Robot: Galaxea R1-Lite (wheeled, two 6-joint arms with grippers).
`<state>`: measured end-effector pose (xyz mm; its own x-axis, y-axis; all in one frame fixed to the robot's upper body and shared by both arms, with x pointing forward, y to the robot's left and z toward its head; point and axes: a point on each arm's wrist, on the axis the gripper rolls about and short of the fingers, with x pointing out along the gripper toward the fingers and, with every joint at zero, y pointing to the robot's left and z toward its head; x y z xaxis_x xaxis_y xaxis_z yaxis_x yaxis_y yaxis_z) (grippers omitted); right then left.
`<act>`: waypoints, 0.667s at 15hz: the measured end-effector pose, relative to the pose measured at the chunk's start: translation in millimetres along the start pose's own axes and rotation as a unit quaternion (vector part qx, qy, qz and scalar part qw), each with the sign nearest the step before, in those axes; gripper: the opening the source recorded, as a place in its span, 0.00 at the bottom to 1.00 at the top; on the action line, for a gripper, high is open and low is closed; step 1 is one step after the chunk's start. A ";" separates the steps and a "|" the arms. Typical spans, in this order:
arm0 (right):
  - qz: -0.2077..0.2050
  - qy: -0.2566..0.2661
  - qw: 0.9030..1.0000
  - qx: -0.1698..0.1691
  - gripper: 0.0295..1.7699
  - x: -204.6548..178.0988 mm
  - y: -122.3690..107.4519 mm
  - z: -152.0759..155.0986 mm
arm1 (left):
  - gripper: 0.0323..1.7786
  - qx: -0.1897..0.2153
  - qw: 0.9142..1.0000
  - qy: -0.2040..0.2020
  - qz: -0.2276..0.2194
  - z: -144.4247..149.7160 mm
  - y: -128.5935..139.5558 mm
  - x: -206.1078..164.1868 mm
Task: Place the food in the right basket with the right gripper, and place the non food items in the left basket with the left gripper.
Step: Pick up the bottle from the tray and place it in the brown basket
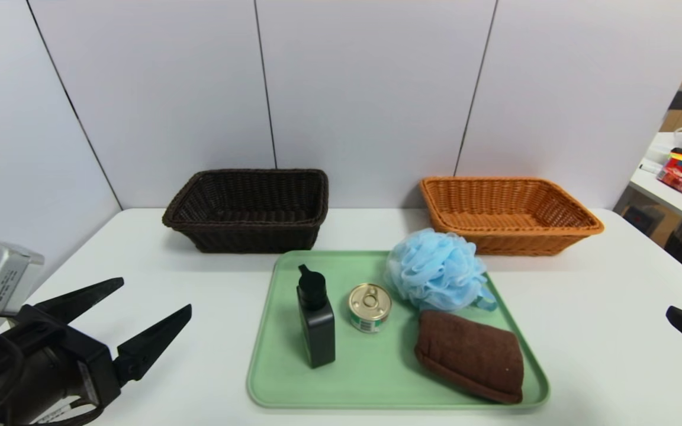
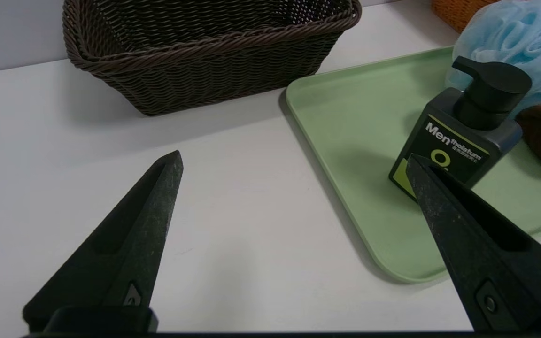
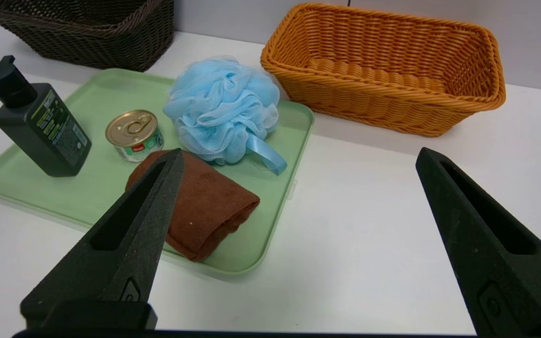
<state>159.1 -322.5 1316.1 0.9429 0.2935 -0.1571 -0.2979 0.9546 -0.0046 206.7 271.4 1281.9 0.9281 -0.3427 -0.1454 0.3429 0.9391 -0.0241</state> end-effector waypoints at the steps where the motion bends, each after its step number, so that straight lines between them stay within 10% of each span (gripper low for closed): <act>1: -0.001 0.001 1.000 0.000 0.96 0.1 -0.1 -0.1 | 0.95 0.001 1.000 -0.003 0.009 -0.3 -4.6 5.3; 10: -0.004 0.010 1.000 -0.003 0.96 0.3 -0.3 -5.9 | 0.95 -0.001 0.999 0.010 -0.053 -4.9 -45.1 14.9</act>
<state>158.6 -323.0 1310.2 0.9422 0.2847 -0.1763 -0.2912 0.9566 -0.0116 204.3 224.0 1276.0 0.8835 -0.4398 -0.1610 0.4389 0.8975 -0.0431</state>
